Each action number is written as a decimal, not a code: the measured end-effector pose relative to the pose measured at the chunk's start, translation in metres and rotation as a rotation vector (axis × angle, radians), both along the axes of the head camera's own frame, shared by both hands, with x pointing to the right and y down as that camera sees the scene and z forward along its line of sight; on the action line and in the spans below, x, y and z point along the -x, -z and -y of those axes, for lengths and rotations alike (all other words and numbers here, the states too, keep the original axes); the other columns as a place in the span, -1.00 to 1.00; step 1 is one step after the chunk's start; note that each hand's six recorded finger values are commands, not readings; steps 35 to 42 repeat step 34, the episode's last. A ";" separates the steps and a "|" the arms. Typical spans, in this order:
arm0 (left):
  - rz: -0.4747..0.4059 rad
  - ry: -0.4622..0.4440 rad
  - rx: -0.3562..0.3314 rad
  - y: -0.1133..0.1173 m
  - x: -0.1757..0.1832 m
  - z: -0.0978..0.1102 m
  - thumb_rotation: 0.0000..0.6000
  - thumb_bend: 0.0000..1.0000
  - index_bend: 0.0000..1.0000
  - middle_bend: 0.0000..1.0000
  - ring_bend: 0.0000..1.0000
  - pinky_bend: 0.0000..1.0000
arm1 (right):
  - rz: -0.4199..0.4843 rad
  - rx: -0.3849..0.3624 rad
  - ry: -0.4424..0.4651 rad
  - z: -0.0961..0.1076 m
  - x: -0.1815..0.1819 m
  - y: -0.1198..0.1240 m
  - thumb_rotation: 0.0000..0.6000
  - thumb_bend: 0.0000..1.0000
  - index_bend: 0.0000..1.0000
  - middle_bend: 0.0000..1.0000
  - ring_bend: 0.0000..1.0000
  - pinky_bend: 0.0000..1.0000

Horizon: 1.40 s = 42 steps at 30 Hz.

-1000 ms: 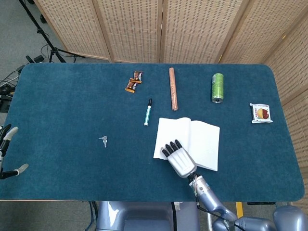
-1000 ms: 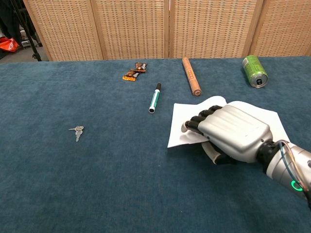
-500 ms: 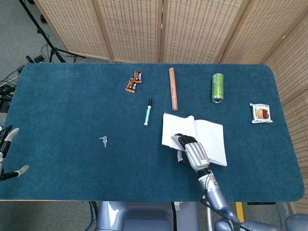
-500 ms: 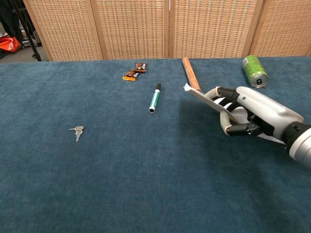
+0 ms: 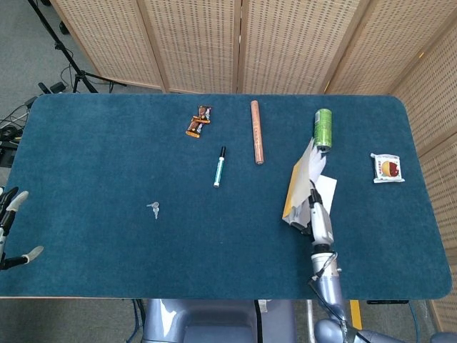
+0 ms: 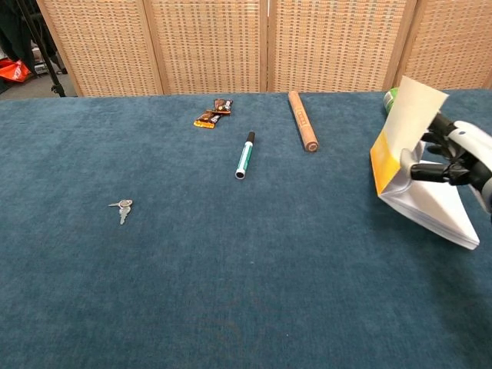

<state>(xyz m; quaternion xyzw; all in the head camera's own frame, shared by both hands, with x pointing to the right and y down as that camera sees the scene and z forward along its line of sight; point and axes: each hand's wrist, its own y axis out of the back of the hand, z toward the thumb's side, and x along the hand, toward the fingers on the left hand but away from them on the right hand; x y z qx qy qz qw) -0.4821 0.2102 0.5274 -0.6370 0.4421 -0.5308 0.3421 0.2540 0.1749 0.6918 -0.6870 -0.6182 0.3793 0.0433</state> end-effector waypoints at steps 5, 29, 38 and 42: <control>-0.002 -0.002 -0.001 0.001 0.000 0.000 1.00 -1.00 -1.00 -1.00 -1.00 -1.00 | -0.130 -0.014 -0.012 0.000 -0.024 0.002 1.00 0.14 -1.00 -1.00 -1.00 -1.00; -0.006 -0.007 -0.009 0.004 0.001 -0.003 1.00 -1.00 -1.00 -1.00 -1.00 -1.00 | -0.847 -0.136 0.334 -0.022 -0.116 0.079 1.00 -0.94 -1.00 -1.00 -1.00 -1.00; 0.016 -0.018 -0.001 0.001 -0.002 -0.003 1.00 -1.00 -1.00 -1.00 -1.00 -1.00 | -0.846 -0.157 0.458 -0.037 -0.125 0.096 1.00 -0.91 -1.00 -1.00 -1.00 -1.00; 0.016 -0.018 -0.001 0.001 -0.002 -0.003 1.00 -1.00 -1.00 -1.00 -1.00 -1.00 | -0.846 -0.157 0.458 -0.037 -0.125 0.096 1.00 -0.91 -1.00 -1.00 -1.00 -1.00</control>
